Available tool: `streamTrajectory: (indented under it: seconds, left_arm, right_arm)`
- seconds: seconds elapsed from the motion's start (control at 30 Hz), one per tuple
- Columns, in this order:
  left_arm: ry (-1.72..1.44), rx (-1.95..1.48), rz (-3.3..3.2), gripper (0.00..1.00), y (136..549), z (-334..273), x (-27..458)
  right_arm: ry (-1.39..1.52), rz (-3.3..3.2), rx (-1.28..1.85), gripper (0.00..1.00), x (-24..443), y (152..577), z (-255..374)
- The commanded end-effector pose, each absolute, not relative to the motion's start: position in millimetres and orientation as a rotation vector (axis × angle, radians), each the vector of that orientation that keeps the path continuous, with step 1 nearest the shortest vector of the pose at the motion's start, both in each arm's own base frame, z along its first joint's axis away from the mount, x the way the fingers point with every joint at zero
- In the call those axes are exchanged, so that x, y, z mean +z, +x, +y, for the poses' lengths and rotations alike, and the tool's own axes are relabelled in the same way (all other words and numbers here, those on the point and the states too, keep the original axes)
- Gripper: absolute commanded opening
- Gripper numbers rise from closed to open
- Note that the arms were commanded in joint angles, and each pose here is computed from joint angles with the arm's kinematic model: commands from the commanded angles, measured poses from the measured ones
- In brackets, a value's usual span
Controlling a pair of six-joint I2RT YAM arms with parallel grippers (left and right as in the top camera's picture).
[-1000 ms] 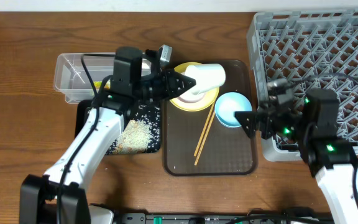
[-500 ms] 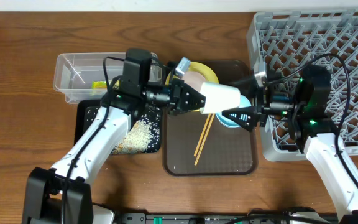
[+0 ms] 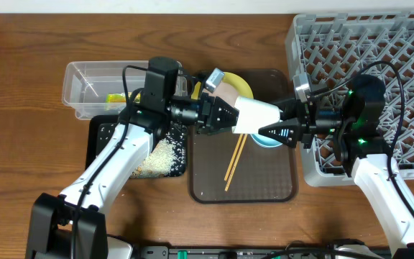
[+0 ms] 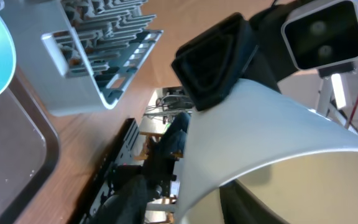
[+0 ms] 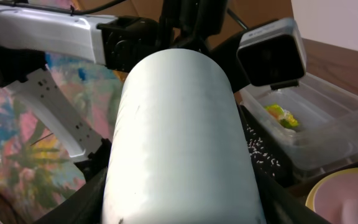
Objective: Sort waste into correct bins and load items into the dishwasher rack
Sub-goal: 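Lift the white cup with the left gripper and hand it to the right gripper, then place the white cup into the dishwasher rack with the right gripper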
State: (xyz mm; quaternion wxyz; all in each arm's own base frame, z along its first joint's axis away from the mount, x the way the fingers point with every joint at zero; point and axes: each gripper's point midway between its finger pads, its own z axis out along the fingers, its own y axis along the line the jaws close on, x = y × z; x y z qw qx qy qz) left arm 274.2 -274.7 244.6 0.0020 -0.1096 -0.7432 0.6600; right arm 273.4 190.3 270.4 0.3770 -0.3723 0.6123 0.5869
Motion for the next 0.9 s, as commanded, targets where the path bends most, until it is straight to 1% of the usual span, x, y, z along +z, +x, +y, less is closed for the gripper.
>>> streamTrajectory:
  seconds: [0.0, 0.07, 0.13, 0.2, 0.23, 0.37, 0.47, 0.53, 0.6, 0.7, 0.87]
  left_arm:
    - [-0.36, 2.03, -2.503, 0.57, 286, -273, 227]
    - [-0.232, 1.832, -2.738, 0.63, 300, -261, 192]
    - [-0.138, 1.485, -3.024, 0.66, 312, -235, 148]
    - [-0.14, 1.261, -3.166, 0.68, 314, -214, 130]
    - [-0.153, 1.193, -3.21, 0.7, 314, -206, 129]
    - [-0.14, 1.058, -3.379, 0.72, 317, -175, 153]
    - [-0.083, 1.0, -3.515, 0.73, 314, -150, 183]
    - [-0.03, 0.96, -3.586, 0.73, 309, -134, 200]
    - [0.041, 0.905, -3.65, 0.73, 302, -116, 213]
    - [0.165, 0.798, -3.716, 0.74, 290, -89, 225]
    - [0.331, 0.667, -3.748, 0.75, 278, -60, 228]
  right_arm:
    - [-0.917, 1.584, 1.445, 0.45, 271, 285, 189]
    - [-0.84, 1.628, 1.367, 0.46, 267, 301, 183]
    - [-0.743, 1.68, 1.273, 0.45, 261, 320, 170]
    - [-0.643, 1.736, 1.19, 0.43, 254, 337, 156]
    - [-0.58, 1.771, 1.143, 0.43, 249, 346, 145]
    - [-0.395, 1.875, 1.02, 0.37, 233, 364, 109]
    - [-0.313, 1.899, 0.947, 0.3, 234, 366, 85]
    - [-0.251, 1.909, 0.873, 0.29, 238, 366, 68]
    - [-0.162, 1.936, 0.769, 0.23, 240, 364, 47]
    - [-0.002, 2.007, 0.552, 0.17, 238, 357, 7]
    - [0.255, 2.179, 0.205, 0.02, 233, 327, -53]
